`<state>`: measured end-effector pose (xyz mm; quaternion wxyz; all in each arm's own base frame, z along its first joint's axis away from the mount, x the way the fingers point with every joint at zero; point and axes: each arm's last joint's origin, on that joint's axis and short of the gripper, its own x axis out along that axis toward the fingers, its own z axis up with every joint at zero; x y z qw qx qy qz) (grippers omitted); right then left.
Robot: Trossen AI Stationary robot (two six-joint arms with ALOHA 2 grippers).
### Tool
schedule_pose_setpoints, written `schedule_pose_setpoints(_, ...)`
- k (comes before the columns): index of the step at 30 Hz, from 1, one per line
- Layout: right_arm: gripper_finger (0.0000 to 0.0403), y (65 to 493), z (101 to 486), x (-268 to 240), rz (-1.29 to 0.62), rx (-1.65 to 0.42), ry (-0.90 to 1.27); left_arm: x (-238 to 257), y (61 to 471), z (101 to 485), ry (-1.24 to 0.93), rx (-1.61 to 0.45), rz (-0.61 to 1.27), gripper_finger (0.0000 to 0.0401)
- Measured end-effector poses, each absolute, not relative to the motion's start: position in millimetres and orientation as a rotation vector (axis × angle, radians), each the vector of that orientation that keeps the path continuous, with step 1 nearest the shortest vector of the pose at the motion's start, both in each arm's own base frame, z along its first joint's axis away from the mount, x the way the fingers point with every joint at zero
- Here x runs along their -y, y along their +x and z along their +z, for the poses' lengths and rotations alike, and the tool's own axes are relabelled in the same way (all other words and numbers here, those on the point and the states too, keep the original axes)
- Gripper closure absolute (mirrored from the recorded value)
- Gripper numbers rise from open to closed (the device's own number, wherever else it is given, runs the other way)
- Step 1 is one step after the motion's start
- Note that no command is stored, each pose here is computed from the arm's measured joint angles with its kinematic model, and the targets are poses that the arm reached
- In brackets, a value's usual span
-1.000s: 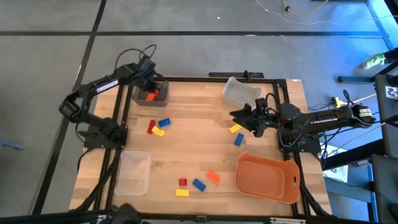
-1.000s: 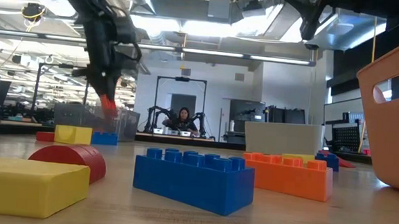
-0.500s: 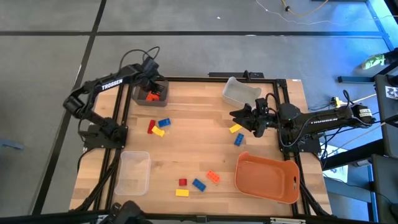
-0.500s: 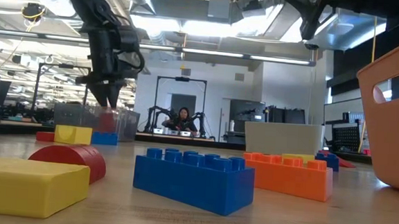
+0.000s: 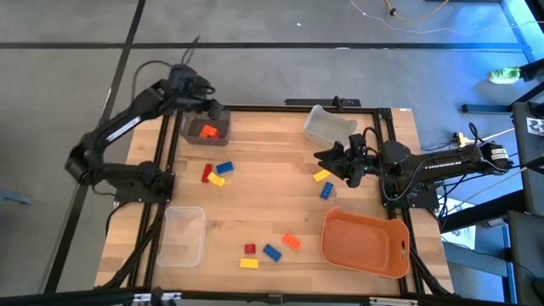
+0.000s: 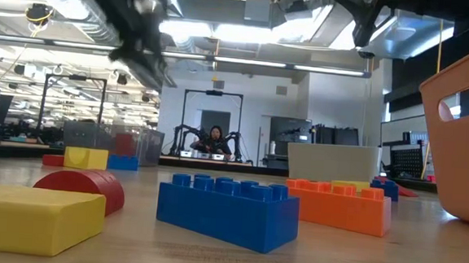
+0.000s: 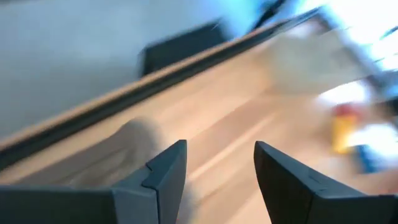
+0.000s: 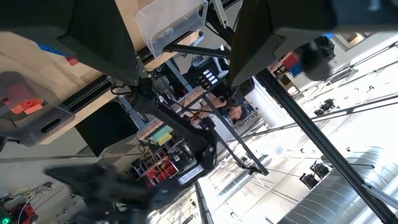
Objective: Sort & place blocks by color
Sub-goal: Put the orange gamepiece into the black bin
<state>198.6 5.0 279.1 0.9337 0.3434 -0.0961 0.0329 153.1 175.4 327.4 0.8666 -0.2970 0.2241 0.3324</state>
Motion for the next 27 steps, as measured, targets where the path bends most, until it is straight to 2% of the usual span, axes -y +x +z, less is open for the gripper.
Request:
schedule_pose_setpoints(5, 0.0152, 199, 279, -5, 0.068, 0.197, 0.701, -119, 148, 373, -0.448, -0.174, 0.501, 0.0223)
schedule_pose_setpoints(9, 0.0152, 199, 279, -5, 0.069, 0.196, 0.699, -76, 143, 382, -0.394, 0.056, 0.360, 0.0223)
schedule_pose_setpoints(16, 0.0152, 199, 280, -5, 0.070, 0.201, 0.699, -31, 142, 354, -0.370, 0.340, 0.110, 0.0226)
schedule_pose_setpoints(22, 0.0152, 199, 280, -5, 0.070, 0.201, 0.699, -15, 153, 316, -0.427, 0.368, 0.048, 0.0227)
schedule_pose_setpoints(27, 0.0152, 199, 279, -5, 0.070, 0.200, 0.698, -11, 154, 311, -0.434, 0.367, 0.044, 0.0227)
